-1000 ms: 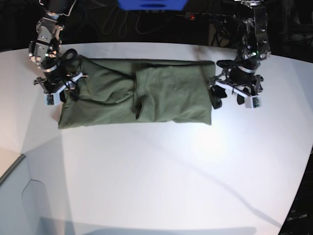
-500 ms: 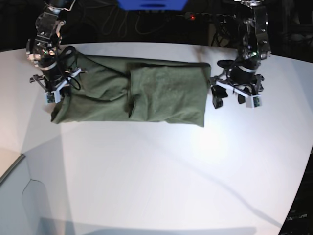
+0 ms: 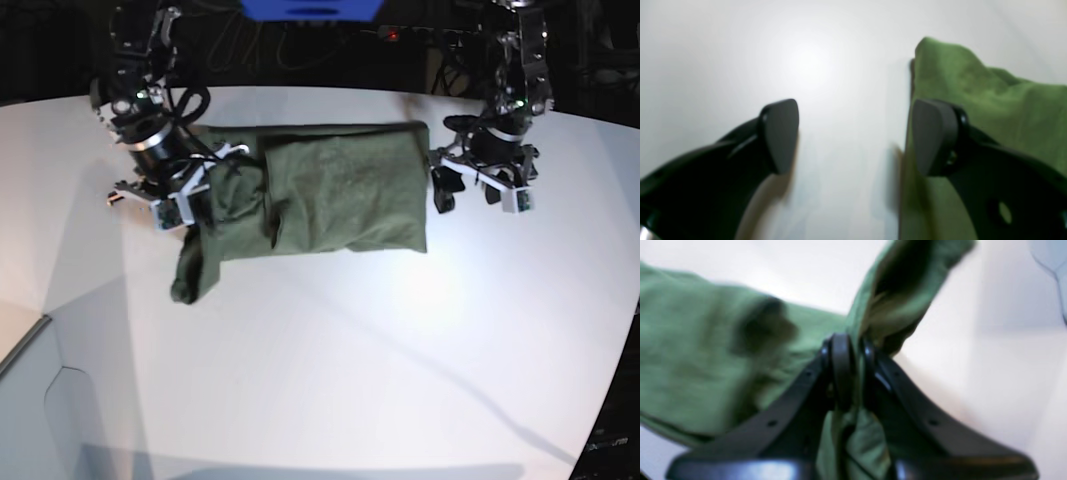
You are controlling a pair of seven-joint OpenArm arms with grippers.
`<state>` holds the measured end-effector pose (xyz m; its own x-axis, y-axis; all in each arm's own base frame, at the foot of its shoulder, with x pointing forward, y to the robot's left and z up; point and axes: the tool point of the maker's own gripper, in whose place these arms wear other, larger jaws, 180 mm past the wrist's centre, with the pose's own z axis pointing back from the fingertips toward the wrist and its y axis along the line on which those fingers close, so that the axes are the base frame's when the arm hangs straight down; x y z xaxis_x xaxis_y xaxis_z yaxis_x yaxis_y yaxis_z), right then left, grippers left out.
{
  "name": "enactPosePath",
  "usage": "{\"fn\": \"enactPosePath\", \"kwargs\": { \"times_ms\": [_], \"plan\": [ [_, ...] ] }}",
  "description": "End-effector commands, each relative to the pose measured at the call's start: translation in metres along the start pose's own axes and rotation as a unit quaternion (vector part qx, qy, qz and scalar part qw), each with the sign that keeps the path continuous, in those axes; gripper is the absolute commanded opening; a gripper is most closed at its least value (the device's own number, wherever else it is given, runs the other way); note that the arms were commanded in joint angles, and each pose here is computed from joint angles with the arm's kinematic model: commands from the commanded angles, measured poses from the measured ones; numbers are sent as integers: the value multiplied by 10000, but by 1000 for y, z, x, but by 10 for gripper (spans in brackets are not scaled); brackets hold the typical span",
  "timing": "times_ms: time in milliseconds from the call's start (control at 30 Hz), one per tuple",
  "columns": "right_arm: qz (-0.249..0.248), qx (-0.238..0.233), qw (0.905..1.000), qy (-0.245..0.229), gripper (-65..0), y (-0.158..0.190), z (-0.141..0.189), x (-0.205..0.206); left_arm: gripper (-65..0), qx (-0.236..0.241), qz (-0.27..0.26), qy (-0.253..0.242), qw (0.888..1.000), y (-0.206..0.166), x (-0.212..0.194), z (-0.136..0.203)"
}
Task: Layout the t-shirt on the table in an organized manner, then fold the t-shirt properly
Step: 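Lift the band end with the right gripper and fold it over toward the left gripper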
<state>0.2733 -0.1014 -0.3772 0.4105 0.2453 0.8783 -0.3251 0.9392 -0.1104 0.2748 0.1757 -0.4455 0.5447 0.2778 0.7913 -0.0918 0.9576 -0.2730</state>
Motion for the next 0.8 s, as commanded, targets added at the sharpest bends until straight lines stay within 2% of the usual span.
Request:
{"fn": "enactPosePath", "kwargs": {
  "times_ms": [0, 67, 133, 267, 433, 633, 767],
  "plan": [
    [42, 105, 9996, -241, -650, 11, -1, 15, -142, -61, -8, -236, 9997, -2, 15, -1],
    [348, 345, 9986, -192, -650, 32, -7, 18, -142, -61, -8, -236, 9997, -2, 15, -1],
    [612, 365, 9973, -157, -650, 41, -12, 21, -142, -61, -8, -236, 9997, -2, 15, -1],
    [740, 631, 9942, -450, -650, 79, -19, 44, -142, -64, -26, -227, 9997, -3, 14, -1],
    [972, 1076, 9887, -392, -650, 117, -26, 58, -140, -48, 6, -184, 9998, -2, 11, -2],
    [1334, 1531, 9777, -532, -650, 156, -30, 84, -140, 35, 107, 112, 9999, 5, -12, -6],
    [1521, 1888, 9682, -616, -650, 184, -31, 90, -139, 38, 102, 121, 9999, 5, -13, -6]
  ]
}}
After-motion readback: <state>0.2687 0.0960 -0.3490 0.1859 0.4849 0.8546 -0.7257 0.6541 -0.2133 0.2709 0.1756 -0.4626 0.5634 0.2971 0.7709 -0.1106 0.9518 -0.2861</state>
